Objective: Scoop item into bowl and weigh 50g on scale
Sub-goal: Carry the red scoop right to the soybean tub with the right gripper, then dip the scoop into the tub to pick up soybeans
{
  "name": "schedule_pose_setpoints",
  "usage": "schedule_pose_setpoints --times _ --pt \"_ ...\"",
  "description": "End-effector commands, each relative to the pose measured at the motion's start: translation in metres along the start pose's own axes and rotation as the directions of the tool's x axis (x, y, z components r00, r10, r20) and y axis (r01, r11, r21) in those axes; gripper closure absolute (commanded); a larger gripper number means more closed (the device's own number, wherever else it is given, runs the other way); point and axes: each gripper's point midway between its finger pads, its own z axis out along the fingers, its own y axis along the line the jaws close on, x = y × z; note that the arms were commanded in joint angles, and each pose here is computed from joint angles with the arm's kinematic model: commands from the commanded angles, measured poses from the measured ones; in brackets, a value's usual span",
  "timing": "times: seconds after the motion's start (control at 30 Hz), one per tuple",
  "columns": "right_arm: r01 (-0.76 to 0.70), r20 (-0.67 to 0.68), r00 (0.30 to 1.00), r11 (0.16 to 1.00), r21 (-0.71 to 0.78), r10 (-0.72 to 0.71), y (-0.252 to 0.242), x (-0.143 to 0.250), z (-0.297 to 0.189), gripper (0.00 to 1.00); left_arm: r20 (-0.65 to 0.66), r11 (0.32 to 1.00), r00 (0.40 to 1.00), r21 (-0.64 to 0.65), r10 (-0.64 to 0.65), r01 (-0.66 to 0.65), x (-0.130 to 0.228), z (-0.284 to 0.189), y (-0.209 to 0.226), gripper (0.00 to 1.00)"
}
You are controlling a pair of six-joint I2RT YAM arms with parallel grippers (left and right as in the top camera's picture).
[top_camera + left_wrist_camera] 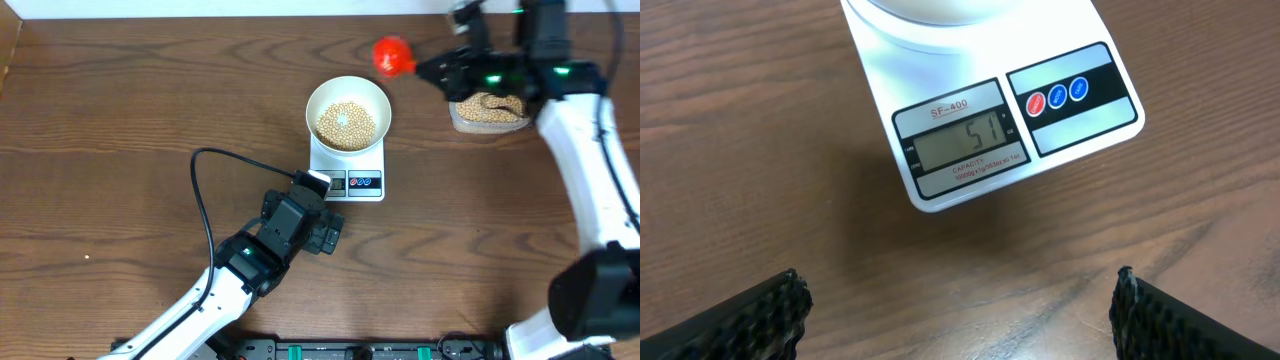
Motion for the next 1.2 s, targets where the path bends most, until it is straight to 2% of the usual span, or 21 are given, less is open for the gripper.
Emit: schedule_pose_setpoints --times 0.0,0.07,0.27,0.43,0.5,0.87,1.17 --pt "-0.011 0.08 0.997 0.997 -0.081 0.018 0.012 -0.017 -0.045 0.99 0.0 1.0 1.0 -0.001 0.007 -0.007 0.002 0.0 0.0 0.02" --pt "-0.027 0.093 0.995 0.996 -0.085 0.035 0.006 -0.015 -0.062 0.99 0.0 1.0 1.0 -0.001 0.007 -0.007 0.002 0.0 0.0 0.02" --pt "-0.111 0.081 0.991 0.993 0.029 0.108 -0.037 0.008 -0.099 0.99 0.0 1.0 1.0 -0.001 0.007 -0.007 0.002 0.0 0.0 0.02" --pt "-0.184 0.046 0.983 0.954 0.236 0.178 -0.082 0.033 -0.125 0.99 0.0 1.0 1.0 -0.001 0.007 -0.007 0.002 0.0 0.0 0.02" --pt "-0.192 0.018 0.98 0.908 0.372 0.2 -0.105 0.045 -0.135 0.99 0.0 1.0 1.0 -0.001 0.007 -0.007 0.002 0.0 0.0 0.02" --pt "-0.072 -0.114 0.977 0.787 0.613 0.179 -0.13 0.059 -0.13 0.99 0.0 1.0 1.0 -0.001 0.007 -0.007 0.002 0.0 0.0 0.02" --pt "0.081 -0.223 0.967 0.682 0.726 0.122 -0.129 0.057 -0.116 0.99 0.0 1.0 1.0 -0.001 0.007 -0.007 0.002 0.0 0.0 0.02"
